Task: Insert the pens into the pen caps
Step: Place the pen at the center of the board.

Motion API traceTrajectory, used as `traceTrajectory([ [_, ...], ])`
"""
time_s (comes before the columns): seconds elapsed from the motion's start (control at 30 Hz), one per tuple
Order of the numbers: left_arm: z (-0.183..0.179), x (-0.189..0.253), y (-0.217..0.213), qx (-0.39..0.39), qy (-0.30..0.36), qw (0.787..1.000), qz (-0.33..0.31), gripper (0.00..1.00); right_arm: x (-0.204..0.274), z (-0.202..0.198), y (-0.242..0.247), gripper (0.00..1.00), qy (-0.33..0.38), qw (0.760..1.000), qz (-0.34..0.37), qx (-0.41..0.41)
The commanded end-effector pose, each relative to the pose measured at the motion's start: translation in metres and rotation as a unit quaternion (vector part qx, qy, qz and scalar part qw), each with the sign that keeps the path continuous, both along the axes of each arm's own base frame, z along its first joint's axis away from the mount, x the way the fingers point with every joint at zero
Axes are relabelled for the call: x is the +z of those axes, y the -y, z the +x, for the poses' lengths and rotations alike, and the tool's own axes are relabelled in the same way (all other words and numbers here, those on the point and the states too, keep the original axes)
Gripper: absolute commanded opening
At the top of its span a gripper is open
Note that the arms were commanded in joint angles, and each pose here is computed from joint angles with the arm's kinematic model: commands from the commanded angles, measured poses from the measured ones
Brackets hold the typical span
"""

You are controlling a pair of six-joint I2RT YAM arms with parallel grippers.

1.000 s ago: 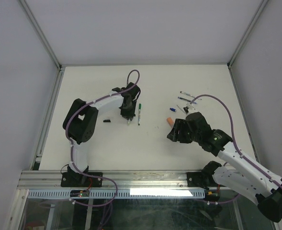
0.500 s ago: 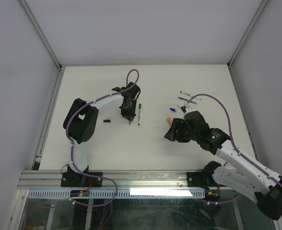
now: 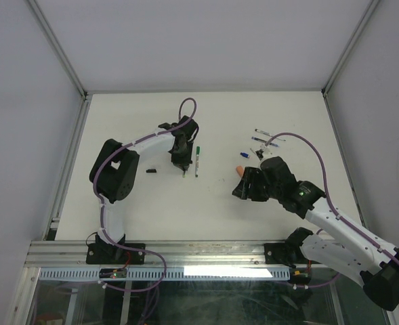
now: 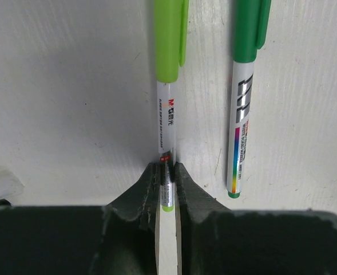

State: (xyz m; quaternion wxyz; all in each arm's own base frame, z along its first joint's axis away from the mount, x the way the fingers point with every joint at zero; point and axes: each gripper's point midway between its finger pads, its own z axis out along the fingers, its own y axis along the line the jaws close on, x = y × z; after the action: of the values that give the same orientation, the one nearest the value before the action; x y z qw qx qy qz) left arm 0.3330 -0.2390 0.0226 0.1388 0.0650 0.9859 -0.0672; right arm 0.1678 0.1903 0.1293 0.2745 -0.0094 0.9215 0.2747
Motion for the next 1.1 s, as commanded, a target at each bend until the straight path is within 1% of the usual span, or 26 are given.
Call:
traceTrajectory([
  [0.0, 0.006, 0.008, 0.017, 0.014, 0.006, 0.999, -0.045, 0.04, 0.024, 0.006, -0.009, 0.54, 0.020, 0.999, 0.032, 0.000],
  [0.2, 0.012, 0.011, 0.025, 0.052, 0.014, 0.996, -0.071, 0.05, 0.026, 0.005, -0.009, 0.54, 0.014, 0.999, 0.039, -0.007],
  [0.33, 0.013, 0.008, 0.026, 0.089, 0.011, 0.992, -0.084, 0.08, 0.027, 0.004, -0.007, 0.54, 0.013, 0.999, 0.041, -0.012],
  [0.47, 0.012, 0.005, 0.024, 0.093, 0.010, 0.992, -0.090, 0.09, 0.028, 0.003, -0.005, 0.54, 0.014, 0.999, 0.041, -0.016],
  [0.57, 0.012, 0.003, 0.021, 0.091, 0.009, 0.992, -0.086, 0.16, 0.029, 0.003, -0.005, 0.54, 0.015, 0.999, 0.039, -0.017],
  [0.73, 0.012, 0.010, 0.014, 0.087, 0.020, 0.993, -0.077, 0.23, 0.036, 0.008, -0.004, 0.55, 0.024, 0.999, 0.032, -0.019],
  [0.9, 0.018, 0.039, 0.004, 0.082, 0.056, 0.993, -0.069, 0.28, 0.050, 0.018, -0.001, 0.55, 0.044, 0.999, 0.014, -0.024],
  [1.07, 0.024, 0.088, -0.005, 0.065, 0.115, 0.988, -0.075, 0.32, 0.058, 0.033, 0.000, 0.56, 0.055, 0.998, -0.021, -0.028],
])
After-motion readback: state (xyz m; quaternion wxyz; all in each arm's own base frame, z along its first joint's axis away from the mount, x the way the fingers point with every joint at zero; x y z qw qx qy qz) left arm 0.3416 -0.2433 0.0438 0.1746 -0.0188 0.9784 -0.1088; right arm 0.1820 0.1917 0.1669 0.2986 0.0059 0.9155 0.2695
